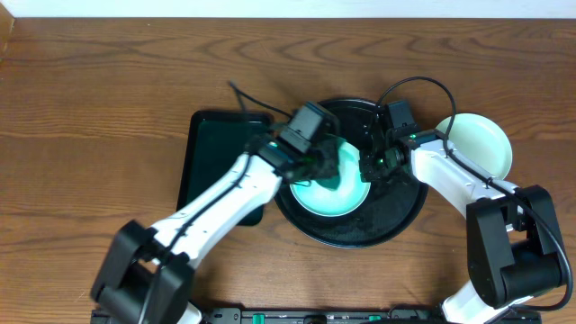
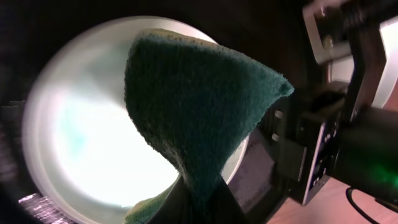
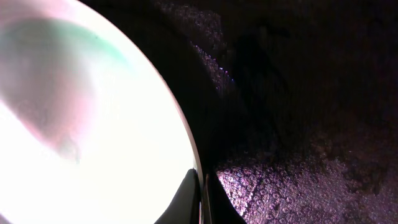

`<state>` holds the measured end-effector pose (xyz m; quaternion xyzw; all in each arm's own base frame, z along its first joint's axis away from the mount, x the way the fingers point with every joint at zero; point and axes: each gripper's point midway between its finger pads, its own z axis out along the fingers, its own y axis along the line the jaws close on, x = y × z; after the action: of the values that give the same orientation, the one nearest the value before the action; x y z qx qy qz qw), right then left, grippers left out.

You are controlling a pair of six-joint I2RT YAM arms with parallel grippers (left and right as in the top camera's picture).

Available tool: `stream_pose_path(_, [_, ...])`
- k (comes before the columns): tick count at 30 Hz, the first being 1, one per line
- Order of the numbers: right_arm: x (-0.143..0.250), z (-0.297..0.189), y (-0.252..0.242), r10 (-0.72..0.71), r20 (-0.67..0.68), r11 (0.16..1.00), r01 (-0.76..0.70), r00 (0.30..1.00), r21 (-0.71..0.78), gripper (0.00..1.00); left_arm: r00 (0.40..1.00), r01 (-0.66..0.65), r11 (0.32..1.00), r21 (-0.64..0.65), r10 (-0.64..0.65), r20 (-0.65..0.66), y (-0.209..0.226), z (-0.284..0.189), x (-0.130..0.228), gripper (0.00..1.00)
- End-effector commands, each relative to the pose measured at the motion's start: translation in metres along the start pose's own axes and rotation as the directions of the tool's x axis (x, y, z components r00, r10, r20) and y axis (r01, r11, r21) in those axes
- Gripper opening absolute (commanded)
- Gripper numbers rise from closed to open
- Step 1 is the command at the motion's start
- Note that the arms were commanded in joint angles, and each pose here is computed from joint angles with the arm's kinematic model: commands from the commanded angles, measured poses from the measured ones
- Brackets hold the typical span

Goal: Clean dirty plates on tray and stack at the side
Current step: 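Lift the sponge off the plate and carry it left to the green tray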

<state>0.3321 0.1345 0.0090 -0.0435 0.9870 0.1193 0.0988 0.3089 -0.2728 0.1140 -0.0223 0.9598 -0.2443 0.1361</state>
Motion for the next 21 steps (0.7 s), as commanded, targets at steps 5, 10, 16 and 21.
stream_pose_path(5, [0.006, 0.005, 0.008, -0.011, -0.024, 0.999, 0.010, 1.000, -0.033, 0.01, 1.000, -0.002, 0.999, -0.054, 0.003, 0.025, 0.042, -0.038, -0.019, 0.08])
stream_pose_path(10, [0.006, 0.005, 0.008, -0.011, -0.024, 0.999, 0.010, 1.000, -0.033, 0.01, 0.999, 0.042, 0.991, -0.124, -0.041, 0.016, 0.085, -0.055, -0.028, 0.07])
stream_pose_path(16, [0.006, 0.005, 0.008, -0.011, -0.024, 0.999, 0.010, 1.000, -0.033, 0.01, 0.987, 0.159, 0.920, -0.359, -0.155, 0.039, 0.171, -0.083, -0.032, 0.08])
stream_pose_path(21, [0.006, 0.005, 0.008, -0.011, -0.024, 0.999, 0.010, 1.000, -0.033, 0.01, 0.997, 0.059, 0.908, -0.415, -0.077, -0.028, 0.195, -0.092, -0.027, 0.08])
